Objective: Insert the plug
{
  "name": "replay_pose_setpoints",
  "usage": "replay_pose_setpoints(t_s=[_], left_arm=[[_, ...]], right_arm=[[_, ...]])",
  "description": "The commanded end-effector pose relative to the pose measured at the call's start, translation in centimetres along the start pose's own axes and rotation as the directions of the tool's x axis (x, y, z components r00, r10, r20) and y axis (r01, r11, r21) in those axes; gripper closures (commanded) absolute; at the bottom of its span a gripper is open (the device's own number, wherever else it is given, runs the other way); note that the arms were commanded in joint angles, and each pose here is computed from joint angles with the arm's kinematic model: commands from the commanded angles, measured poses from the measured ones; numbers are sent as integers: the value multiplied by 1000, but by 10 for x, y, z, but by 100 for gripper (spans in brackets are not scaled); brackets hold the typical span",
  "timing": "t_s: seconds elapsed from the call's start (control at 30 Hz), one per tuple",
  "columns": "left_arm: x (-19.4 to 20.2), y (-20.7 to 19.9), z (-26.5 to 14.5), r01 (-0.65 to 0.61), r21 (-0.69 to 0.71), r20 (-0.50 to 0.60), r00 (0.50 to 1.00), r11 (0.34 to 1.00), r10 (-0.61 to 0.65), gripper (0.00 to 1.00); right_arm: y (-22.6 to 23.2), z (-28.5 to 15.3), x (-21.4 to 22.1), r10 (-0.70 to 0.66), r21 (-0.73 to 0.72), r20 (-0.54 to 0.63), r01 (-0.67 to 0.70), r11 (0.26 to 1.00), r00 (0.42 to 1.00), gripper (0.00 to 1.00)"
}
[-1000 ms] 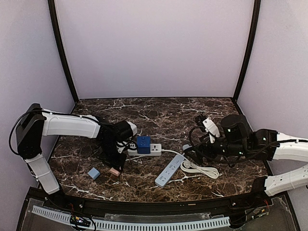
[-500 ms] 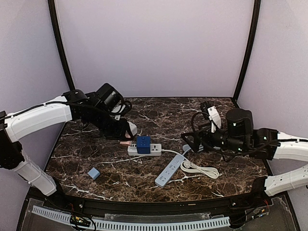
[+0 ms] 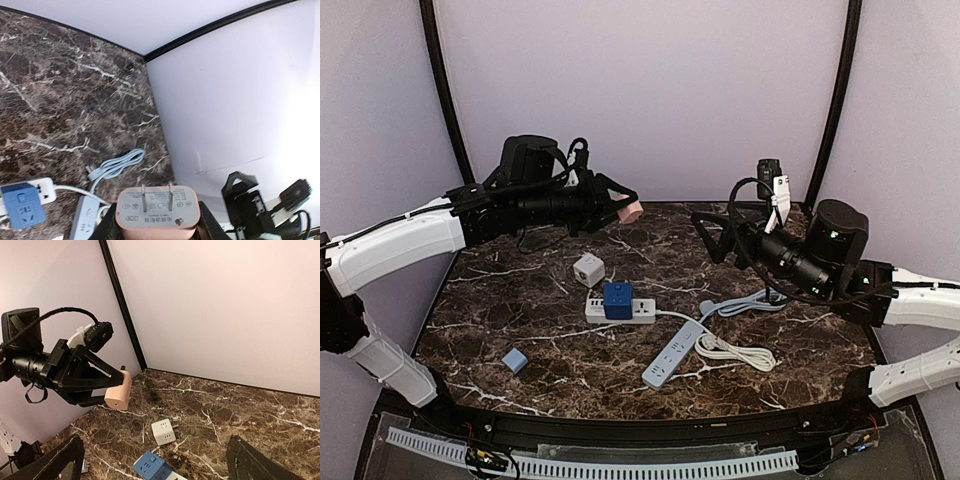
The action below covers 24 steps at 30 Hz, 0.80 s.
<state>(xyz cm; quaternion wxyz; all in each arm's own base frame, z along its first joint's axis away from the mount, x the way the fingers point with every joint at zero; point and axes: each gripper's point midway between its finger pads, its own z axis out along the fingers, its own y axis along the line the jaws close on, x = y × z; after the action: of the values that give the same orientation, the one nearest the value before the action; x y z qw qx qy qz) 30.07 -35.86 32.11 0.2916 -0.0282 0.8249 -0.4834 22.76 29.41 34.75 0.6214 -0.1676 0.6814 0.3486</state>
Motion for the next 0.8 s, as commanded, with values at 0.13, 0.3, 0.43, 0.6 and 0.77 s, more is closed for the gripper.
replay_pose_setpoints(t_s=[0.13, 0.3, 0.43, 0.6, 0.77], left_arm=[[-52, -62, -1, 201, 319, 145, 956, 926, -257, 99], [-56, -62, 0, 273, 343, 142, 931, 899, -337, 99], [-58, -65, 0, 328, 390, 120, 908, 860, -401, 99], [-60, -71, -1, 353, 421, 100, 897, 836, -430, 99], [-62, -74, -3, 374, 431, 93, 887, 821, -453, 99]], right_arm=[[17, 10, -57, -16, -28, 212, 23, 999, 977, 1], [18, 27, -64, -115, 28, 246, 111, 993, 962, 1], [27, 47, -67, -166, 27, 244, 164, 986, 956, 1], [41, 76, -63, -204, 8, 205, 207, 978, 957, 8], [51, 92, -62, -221, -16, 184, 228, 974, 958, 13]])
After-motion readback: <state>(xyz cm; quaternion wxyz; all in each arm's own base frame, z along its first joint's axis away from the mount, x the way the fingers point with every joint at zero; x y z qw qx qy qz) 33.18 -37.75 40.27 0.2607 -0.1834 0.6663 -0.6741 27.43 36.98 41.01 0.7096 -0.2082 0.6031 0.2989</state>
